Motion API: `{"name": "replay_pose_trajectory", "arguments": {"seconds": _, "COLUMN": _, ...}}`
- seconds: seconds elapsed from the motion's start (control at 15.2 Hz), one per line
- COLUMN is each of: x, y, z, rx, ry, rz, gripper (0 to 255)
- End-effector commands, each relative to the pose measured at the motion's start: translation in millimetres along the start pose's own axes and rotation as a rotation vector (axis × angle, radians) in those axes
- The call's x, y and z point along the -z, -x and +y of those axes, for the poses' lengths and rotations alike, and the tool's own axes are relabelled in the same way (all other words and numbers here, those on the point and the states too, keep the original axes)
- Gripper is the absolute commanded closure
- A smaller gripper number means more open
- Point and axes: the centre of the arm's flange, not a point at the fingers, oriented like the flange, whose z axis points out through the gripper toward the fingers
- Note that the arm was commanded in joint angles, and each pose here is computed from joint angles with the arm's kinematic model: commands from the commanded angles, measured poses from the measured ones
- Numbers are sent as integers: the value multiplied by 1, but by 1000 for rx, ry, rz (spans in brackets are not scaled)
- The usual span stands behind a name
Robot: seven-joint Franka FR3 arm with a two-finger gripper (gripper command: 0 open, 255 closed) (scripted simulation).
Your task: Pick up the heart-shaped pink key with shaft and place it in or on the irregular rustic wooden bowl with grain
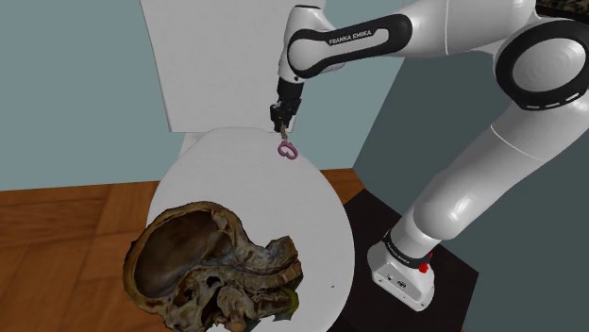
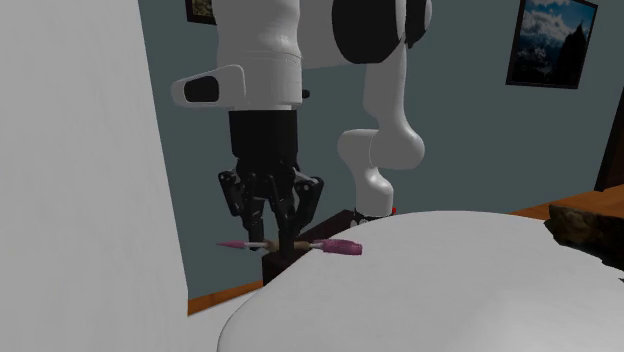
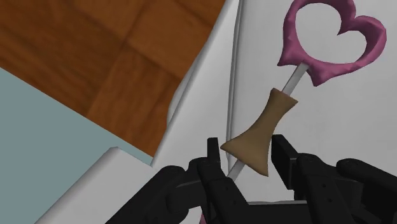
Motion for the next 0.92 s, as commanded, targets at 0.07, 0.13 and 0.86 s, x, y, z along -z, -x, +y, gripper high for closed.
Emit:
{"name": "replay_pose_trajectory", "arguments": {"seconds": 0.07, "x": 16, "y": 0, "z": -1, "rx": 0, "ry": 0, "rz": 0, "gripper": 255}}
{"name": "replay_pose_trajectory", "arguments": {"seconds": 0.13, "x": 21, "y": 0, "z": -1, "rx": 0, "ry": 0, "rz": 0, "gripper": 255}}
{"name": "replay_pose_trajectory", "arguments": {"seconds": 0.86, "x": 80, "y": -1, "z": -2, "rx": 0, "ry": 0, "rz": 0, "gripper": 255}}
